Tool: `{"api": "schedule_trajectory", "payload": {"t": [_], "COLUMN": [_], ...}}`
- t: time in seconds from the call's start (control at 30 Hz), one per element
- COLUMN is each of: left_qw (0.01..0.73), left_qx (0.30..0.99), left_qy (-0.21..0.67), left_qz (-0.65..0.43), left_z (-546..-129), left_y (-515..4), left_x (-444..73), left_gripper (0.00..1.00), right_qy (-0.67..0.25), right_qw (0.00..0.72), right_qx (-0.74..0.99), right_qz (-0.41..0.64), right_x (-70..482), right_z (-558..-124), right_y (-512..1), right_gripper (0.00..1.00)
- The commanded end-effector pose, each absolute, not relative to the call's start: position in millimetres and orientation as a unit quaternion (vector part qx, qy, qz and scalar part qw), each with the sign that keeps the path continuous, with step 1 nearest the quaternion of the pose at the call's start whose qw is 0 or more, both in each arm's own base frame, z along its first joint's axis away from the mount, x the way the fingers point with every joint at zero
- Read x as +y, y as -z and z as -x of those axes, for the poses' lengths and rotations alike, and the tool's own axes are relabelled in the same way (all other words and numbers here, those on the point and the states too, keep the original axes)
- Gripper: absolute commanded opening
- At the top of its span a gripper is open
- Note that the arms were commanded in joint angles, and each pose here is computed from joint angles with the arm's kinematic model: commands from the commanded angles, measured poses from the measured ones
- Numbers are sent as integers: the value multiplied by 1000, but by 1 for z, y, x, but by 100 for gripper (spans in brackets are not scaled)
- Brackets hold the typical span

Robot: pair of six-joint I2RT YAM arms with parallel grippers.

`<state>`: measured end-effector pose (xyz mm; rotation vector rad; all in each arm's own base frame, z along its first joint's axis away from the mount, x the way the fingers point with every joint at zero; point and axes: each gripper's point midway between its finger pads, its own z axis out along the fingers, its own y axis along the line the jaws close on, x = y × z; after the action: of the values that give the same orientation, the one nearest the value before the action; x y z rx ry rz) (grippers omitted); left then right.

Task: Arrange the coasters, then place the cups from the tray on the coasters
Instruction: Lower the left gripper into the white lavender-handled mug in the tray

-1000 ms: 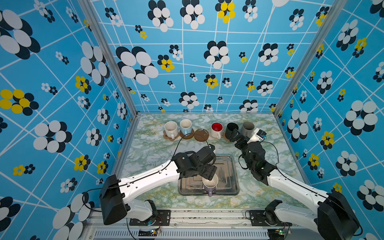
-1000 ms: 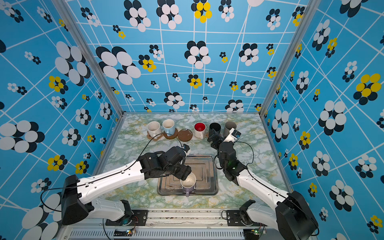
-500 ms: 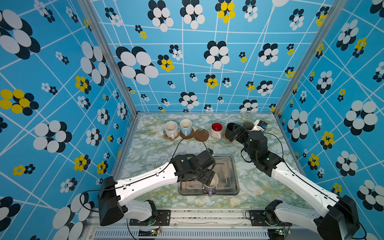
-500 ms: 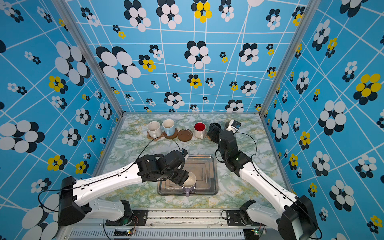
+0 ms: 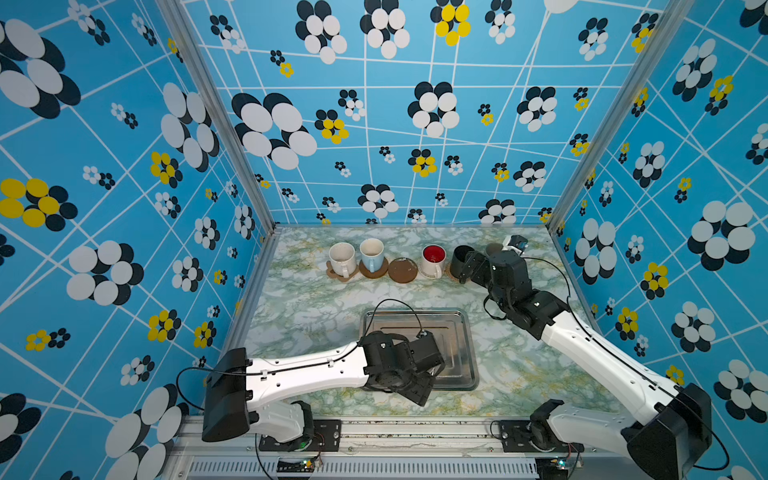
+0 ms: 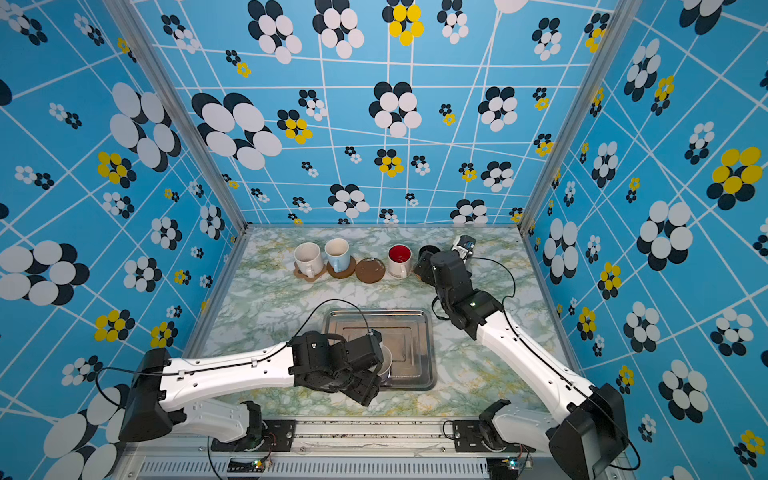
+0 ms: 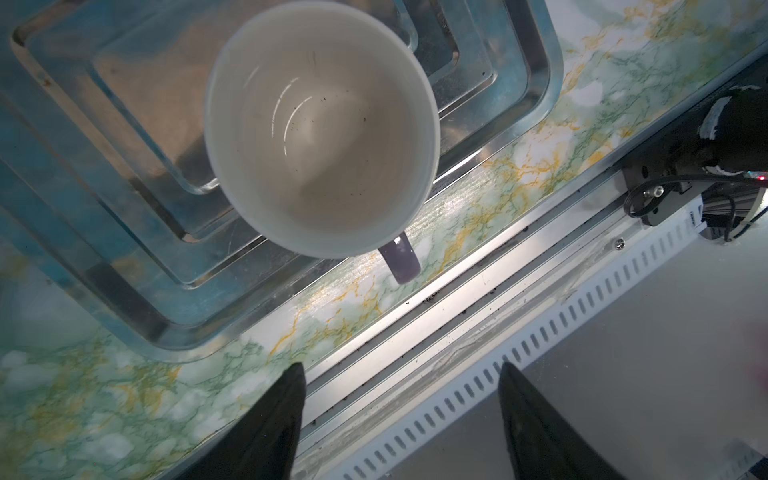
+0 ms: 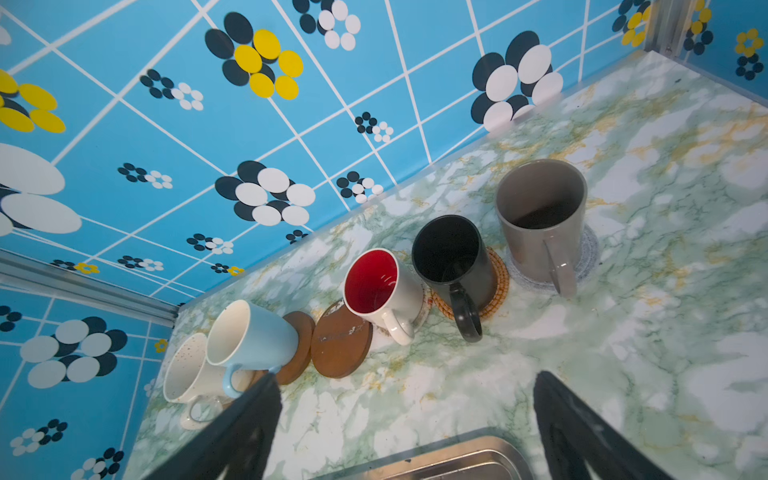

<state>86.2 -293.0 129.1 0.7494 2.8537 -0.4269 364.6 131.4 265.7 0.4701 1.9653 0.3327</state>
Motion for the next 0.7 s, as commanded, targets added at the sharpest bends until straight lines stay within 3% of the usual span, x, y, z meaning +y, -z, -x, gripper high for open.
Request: {"api": "schedule_trajectory", "payload": {"t": [0.0, 0.67], "left_qw": [70, 105], "left_qx": [966, 987], "left_qy": [147, 104], "left_qz": [-200, -68], "left_z": [-82, -92], "left_y": [-116, -70], "left_x": [-298, -308], "left_gripper": [73, 63], "right_qy": [-117, -104], "right_qw": [514, 516], "right_qx": [829, 826], "right_qz": [-189, -203], "right_x": [126, 112], "right_z": [-362, -360], "right_y": [-261, -256], "right_gripper": [95, 93]}}
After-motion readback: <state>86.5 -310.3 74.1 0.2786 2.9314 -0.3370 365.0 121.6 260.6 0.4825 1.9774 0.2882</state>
